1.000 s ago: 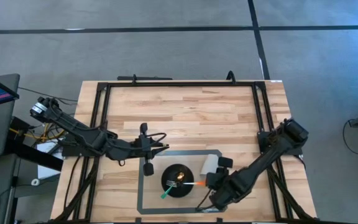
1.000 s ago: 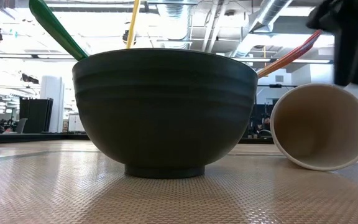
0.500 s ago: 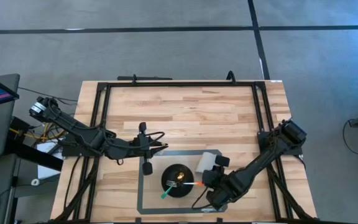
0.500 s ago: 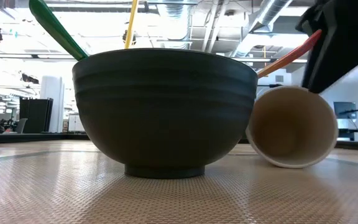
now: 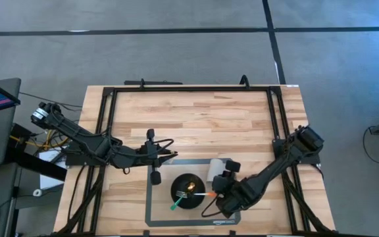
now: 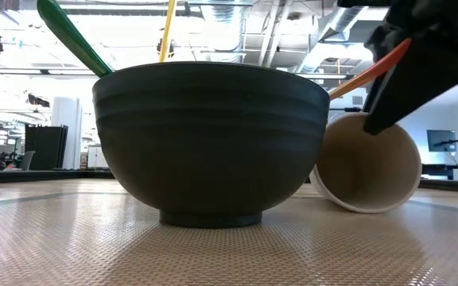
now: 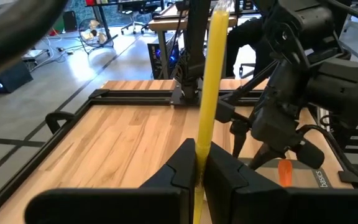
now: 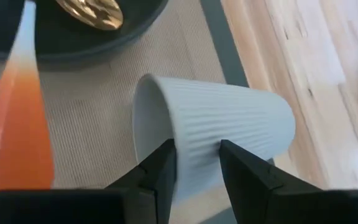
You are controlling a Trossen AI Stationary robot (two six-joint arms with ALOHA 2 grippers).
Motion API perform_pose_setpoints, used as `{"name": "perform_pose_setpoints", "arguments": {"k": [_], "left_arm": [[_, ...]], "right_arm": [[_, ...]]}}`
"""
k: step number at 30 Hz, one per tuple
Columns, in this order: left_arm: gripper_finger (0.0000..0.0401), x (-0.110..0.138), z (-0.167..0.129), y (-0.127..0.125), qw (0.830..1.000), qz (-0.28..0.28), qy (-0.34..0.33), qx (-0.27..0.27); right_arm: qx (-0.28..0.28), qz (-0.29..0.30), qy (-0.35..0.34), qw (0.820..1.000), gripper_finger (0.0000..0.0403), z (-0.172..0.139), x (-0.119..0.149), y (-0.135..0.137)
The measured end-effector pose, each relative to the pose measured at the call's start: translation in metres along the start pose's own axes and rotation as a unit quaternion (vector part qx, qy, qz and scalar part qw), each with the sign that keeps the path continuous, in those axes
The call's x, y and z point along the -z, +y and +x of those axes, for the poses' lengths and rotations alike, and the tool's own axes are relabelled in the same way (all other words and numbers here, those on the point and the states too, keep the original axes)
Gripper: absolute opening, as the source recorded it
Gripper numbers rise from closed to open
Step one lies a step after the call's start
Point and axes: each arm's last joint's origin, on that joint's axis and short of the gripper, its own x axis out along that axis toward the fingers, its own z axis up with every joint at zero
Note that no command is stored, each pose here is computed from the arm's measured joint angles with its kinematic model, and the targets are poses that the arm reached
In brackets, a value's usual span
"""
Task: Pick & Place Utensil
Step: Adjust the white cup
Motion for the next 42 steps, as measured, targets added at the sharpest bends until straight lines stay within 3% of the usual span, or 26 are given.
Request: {"name": "perform_pose_setpoints", "arguments": {"k": [9,17,22,30,35,42], "left_arm": [[0.0019,0.000,0.000,0.000,1.000,0.000,0.000,0.000],[0.0019,0.000,0.000,0.000,1.000,0.000,0.000,0.000],[0.0019,0.000,0.000,0.000,1.000,0.000,0.000,0.000],[0.0019,0.000,0.000,0.000,1.000,0.000,0.000,0.000],[0.0019,0.000,0.000,0.000,1.000,0.000,0.000,0.000],[0.0019,0.000,0.000,0.000,1.000,0.000,0.000,0.000]], "right_arm": [[0.083,-0.052,0.008,0.995,0.0111,0.009,0.007,-0.016],[0.126,-0.093,0.018,0.987,0.0010,0.018,0.004,-0.032],[0.098,-0.089,0.061,0.989,0.0013,-0.004,-0.007,-0.028],[0.017,-0.078,0.120,0.990,0.0009,-0.059,-0.045,-0.036],[-0.064,-0.097,0.191,0.975,0.0004,-0.049,-0.055,-0.044],[-0.094,-0.095,0.202,0.970,0.0003,-0.026,-0.076,-0.066]]}}
